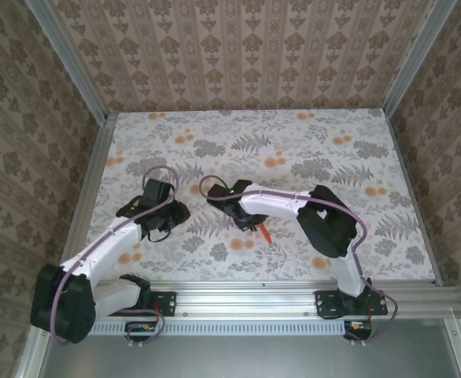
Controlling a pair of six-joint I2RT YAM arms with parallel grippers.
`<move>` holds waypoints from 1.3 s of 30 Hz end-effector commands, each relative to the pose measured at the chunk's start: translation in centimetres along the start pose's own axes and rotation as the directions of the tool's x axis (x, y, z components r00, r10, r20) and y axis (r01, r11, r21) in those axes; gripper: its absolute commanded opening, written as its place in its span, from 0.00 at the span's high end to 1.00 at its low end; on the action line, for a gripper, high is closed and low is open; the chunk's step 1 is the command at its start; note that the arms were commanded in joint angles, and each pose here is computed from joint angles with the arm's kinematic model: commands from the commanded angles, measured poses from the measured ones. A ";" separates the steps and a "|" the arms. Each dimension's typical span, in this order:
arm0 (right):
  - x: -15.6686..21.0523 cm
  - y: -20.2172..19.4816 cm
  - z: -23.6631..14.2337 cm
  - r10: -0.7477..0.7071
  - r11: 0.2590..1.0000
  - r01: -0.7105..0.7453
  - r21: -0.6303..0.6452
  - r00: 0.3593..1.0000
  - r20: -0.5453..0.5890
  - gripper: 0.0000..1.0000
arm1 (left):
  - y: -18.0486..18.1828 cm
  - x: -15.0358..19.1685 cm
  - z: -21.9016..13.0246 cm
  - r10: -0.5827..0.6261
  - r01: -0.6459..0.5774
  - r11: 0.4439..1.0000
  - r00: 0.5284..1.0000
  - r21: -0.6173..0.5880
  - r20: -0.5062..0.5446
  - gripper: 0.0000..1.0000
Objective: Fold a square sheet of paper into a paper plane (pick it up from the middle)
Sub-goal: Turn over the paper at the center of the table.
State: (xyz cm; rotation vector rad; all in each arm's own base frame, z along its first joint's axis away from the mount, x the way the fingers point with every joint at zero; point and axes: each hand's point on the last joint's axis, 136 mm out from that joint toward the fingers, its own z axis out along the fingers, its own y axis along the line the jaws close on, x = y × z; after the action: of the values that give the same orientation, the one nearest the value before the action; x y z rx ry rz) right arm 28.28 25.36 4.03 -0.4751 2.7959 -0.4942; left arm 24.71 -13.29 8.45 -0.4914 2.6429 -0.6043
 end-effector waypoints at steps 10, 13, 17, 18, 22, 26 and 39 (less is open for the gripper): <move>0.1 5.8 -1.7 -0.020 0.974 0.008 -0.225 0.998 -0.051 0.60 | 0.0 -0.7 -0.7 0.016 -0.015 1.000 1.000 -0.018 0.025 0.72; 0.1 7.0 -2.6 -0.034 0.952 0.018 -0.304 0.998 -0.047 0.54 | 0.0 -0.7 -0.7 0.015 -0.015 1.000 1.000 -0.017 0.023 0.72; -0.3 7.8 -4.8 -0.007 0.902 0.003 -0.431 1.000 -0.008 0.38 | -0.1 -0.6 -0.7 0.018 -0.018 1.000 1.000 -0.016 0.019 0.72; -0.4 7.9 -5.3 -0.002 0.890 0.001 -0.457 1.000 -0.001 0.36 | -0.2 -0.7 -0.7 0.019 -0.019 1.000 1.000 -0.015 0.019 0.72; -0.7 8.0 -7.8 0.027 0.830 0.000 -0.558 0.999 0.041 0.22 | -0.3 -0.6 -0.7 0.026 -0.026 1.000 1.000 -0.009 0.010 0.71; -0.8 6.9 -9.7 0.088 0.776 -0.020 -0.630 0.993 0.077 0.21 | -0.7 -0.6 -0.7 0.042 -0.042 0.999 0.999 0.001 -0.001 0.71; -1.6 5.3 -7.7 0.305 0.332 -0.218 -0.918 0.945 -0.114 0.84 | -5.2 1.4 0.8 0.199 -0.193 0.978 0.978 0.080 -0.070 0.71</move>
State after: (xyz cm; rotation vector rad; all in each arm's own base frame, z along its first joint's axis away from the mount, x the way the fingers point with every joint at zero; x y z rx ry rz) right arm 26.11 29.94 7.58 -0.1280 2.7818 0.9886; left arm 24.59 -17.21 8.98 -0.2647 2.7071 -0.6374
